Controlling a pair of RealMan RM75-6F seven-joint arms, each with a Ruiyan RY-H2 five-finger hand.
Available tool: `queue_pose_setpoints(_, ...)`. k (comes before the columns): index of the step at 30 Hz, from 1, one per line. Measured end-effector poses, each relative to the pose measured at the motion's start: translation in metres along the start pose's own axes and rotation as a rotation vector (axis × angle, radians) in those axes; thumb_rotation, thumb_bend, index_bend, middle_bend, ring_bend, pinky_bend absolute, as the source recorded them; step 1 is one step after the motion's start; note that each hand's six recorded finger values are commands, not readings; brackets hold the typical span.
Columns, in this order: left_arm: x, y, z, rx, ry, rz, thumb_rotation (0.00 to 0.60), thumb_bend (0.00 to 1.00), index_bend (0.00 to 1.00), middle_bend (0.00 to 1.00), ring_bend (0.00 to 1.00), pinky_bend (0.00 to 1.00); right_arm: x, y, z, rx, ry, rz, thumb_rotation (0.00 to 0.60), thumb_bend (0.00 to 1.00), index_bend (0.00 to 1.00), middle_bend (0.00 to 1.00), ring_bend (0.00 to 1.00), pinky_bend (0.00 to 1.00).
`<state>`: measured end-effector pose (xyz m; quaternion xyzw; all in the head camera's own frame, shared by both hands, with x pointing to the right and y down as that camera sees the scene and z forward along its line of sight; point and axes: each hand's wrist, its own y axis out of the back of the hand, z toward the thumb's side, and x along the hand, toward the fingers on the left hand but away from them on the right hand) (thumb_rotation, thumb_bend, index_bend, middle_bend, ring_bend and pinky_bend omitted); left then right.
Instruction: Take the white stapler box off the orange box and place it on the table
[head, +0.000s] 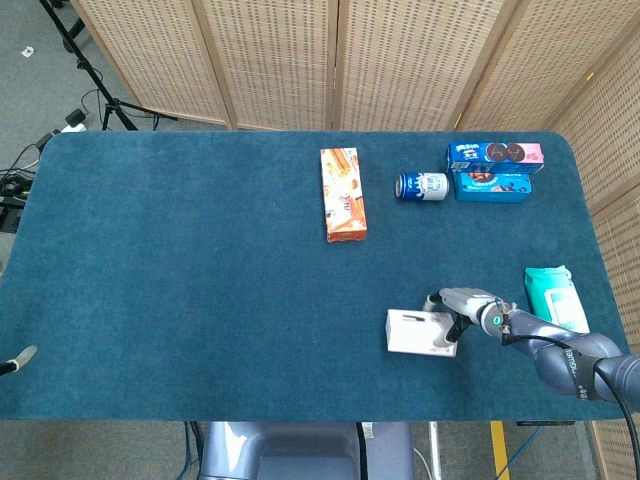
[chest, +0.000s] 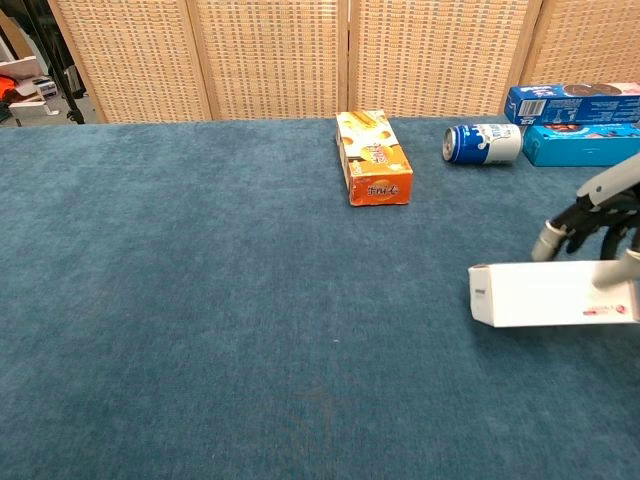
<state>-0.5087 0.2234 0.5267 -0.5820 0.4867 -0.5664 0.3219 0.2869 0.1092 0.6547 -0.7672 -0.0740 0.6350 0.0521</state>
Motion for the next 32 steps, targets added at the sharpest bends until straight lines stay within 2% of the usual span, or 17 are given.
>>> queue_pose_setpoints(3,0.0,0.0,0.0,-0.001,0.0,0.001,0.6,0.0,0.0,0.0,0.0,0.0,-0.003,0.004,0.0,-0.004,0.009,-0.053,0.6,0.05,0.0,0.0,0.0,0.05)
queue_pose_setpoints(8,-0.001,0.001,0.0,-0.004,-0.001,0.004,0.6,0.0,0.0,0.0,0.0,0.0,0.0,0.017,0.001,-0.012,0.031,-0.167,0.6,0.05,0.0,0.0,0.0,0.05)
queue_pose_setpoints(17,-0.002,0.004,-0.001,-0.016,-0.003,0.012,0.6,0.0,0.0,0.0,0.0,0.0,0.034,0.023,0.001,-0.027,0.101,-0.368,0.6,0.0,0.0,0.0,0.0,0.0)
queue_pose_setpoints(20,-0.002,0.004,0.0,-0.018,-0.008,0.015,0.6,0.0,0.0,0.0,0.0,0.0,0.045,0.023,-0.006,-0.007,0.129,-0.473,0.6,0.0,0.0,0.0,0.0,0.0)
queue_pose_setpoints(22,-0.001,0.004,0.001,-0.019,-0.012,0.017,0.6,0.0,0.0,0.0,0.0,0.0,0.052,0.022,-0.014,0.013,0.146,-0.569,0.6,0.0,0.0,0.0,0.0,0.0)
queue_pose_setpoints(25,0.0,0.002,0.002,-0.012,-0.016,0.013,0.6,0.0,0.0,0.0,0.0,0.0,0.064,0.014,-0.032,0.037,0.154,-0.724,0.6,0.0,0.0,0.0,0.0,0.0)
queue_pose_setpoints(27,0.0,0.0,0.002,-0.009,-0.019,0.01,0.6,0.0,0.0,0.0,0.0,0.0,0.072,0.001,-0.048,0.046,0.145,-0.827,0.6,0.0,0.0,0.0,0.0,0.0)
queue_pose_setpoints(30,0.0,0.0,0.003,-0.007,-0.022,0.009,0.6,0.0,0.0,0.0,0.0,0.0,0.083,-0.025,-0.071,0.059,0.111,-0.938,0.6,0.0,0.0,0.0,0.0,0.0)
queue_pose_setpoints(32,0.0,0.001,0.003,-0.009,-0.024,0.012,0.6,0.0,0.0,0.0,0.0,0.0,0.09,-0.038,-0.08,0.074,0.087,-0.988,0.6,0.0,0.0,0.0,0.0,0.0)
